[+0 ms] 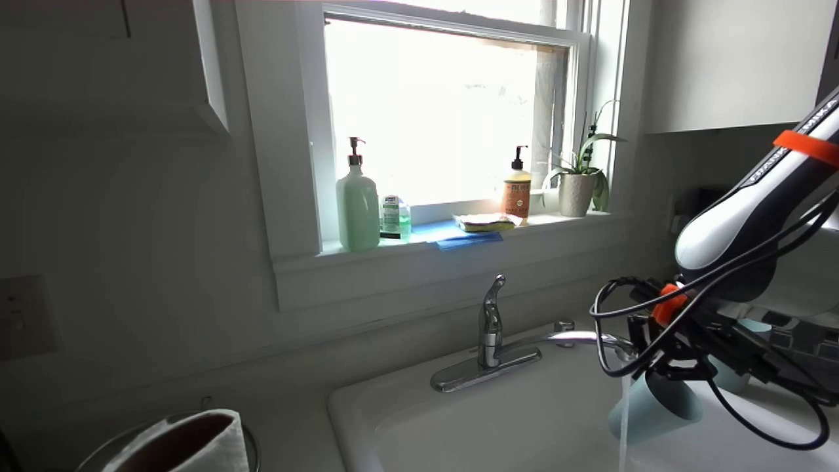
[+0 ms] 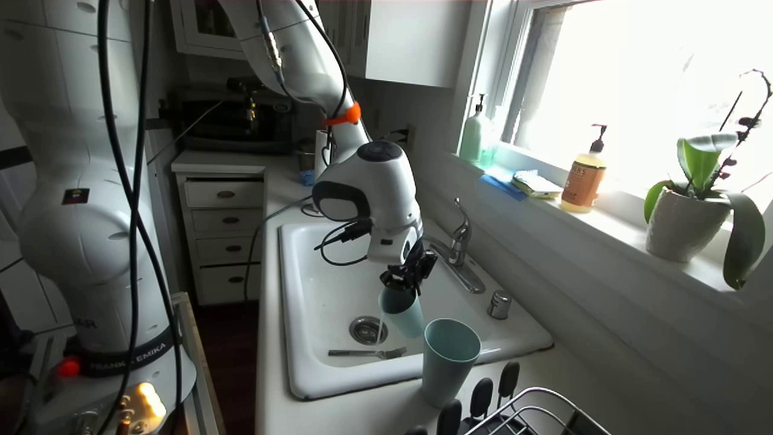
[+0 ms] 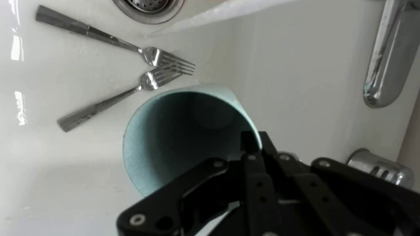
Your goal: Get the grey cup in front, put it under the running water and then pour out the contents of the grey cup into the sink
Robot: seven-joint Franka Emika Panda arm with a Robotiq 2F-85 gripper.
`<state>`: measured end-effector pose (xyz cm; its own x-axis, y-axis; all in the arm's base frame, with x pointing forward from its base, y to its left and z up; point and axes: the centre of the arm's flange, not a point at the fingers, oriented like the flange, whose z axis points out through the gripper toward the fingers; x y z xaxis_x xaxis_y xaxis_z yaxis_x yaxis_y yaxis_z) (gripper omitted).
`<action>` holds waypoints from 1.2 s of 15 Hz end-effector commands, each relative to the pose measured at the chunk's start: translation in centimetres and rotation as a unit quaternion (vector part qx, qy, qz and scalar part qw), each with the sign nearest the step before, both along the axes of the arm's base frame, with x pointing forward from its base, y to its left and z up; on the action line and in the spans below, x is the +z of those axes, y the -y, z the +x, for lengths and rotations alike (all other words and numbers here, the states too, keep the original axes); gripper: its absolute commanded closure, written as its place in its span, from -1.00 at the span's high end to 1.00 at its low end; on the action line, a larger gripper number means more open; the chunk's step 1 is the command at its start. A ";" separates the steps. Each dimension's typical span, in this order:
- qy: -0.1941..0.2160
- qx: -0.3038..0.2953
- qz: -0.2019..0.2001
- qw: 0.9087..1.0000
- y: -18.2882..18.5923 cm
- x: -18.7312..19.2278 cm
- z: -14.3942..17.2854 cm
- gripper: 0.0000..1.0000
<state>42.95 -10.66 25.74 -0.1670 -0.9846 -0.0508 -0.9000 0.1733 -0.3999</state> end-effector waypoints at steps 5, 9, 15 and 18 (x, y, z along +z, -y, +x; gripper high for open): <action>-0.001 0.045 -0.023 0.999 1.2 11.9 6.3 -0.98; -0.056 0.077 -0.071 0.993 3.8 17.3 9.3 -0.98; -0.139 0.094 -0.105 0.980 7.3 24.7 12.8 -0.98; -0.167 0.108 -0.105 0.974 10.3 25.9 13.9 -0.98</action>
<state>53.80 -17.46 50.36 0.0379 -0.9873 0.1542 -0.9864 -0.0617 -0.1521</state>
